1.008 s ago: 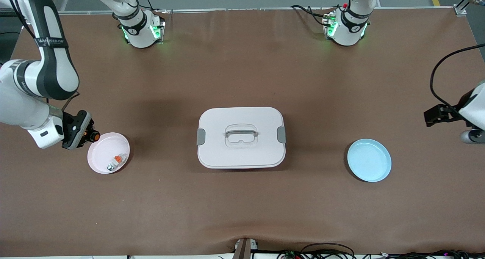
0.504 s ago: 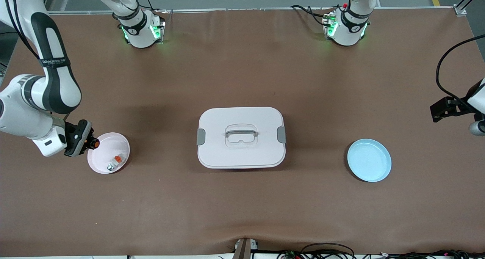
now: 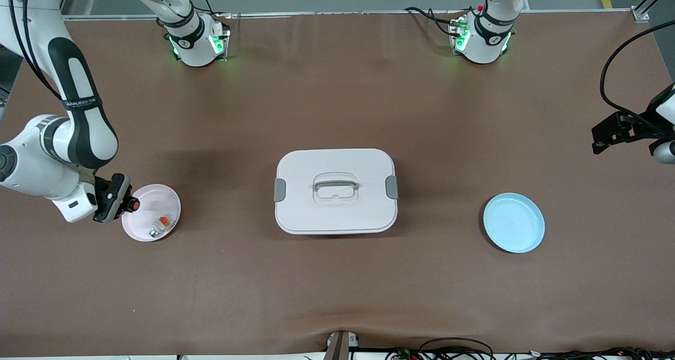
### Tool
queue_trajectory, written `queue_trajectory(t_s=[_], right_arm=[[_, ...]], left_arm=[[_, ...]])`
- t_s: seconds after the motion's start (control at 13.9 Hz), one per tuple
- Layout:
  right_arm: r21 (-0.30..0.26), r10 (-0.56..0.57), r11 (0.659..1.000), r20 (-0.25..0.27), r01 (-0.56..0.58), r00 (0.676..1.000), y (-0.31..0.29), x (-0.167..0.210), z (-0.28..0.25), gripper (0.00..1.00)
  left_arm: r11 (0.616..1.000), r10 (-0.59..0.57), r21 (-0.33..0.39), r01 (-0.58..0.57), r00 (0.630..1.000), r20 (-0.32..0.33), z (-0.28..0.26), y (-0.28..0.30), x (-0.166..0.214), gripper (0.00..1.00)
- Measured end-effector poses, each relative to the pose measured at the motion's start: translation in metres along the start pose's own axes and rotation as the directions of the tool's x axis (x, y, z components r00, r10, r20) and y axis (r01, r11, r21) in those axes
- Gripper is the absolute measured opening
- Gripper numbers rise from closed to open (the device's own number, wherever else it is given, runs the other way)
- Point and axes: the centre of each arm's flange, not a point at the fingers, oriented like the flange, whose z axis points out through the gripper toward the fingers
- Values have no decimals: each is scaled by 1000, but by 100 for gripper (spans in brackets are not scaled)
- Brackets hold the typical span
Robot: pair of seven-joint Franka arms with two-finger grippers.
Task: Transfer orange switch to right arm and place
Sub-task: 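Lower the switch onto the white plate and open the right gripper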
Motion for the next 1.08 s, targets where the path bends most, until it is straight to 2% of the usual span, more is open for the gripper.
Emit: queue_trajectory(t_s=[0.29, 0.58, 1.08], right_arm=[[-15, -64, 998, 4, 64, 998, -4, 1, 21, 34], [-27, -95, 995, 10, 95, 995, -7, -2, 37, 34], [-18, -116, 993, 16, 116, 993, -17, -21, 63, 34]], left_arm=[[999, 11, -39, -10, 1000, 18, 1, 35, -30, 100], [999, 4, -35, -4, 1000, 24, 0, 38, -67, 100], [1000, -2, -31, 1, 1000, -10, -15, 36, -77, 100]])
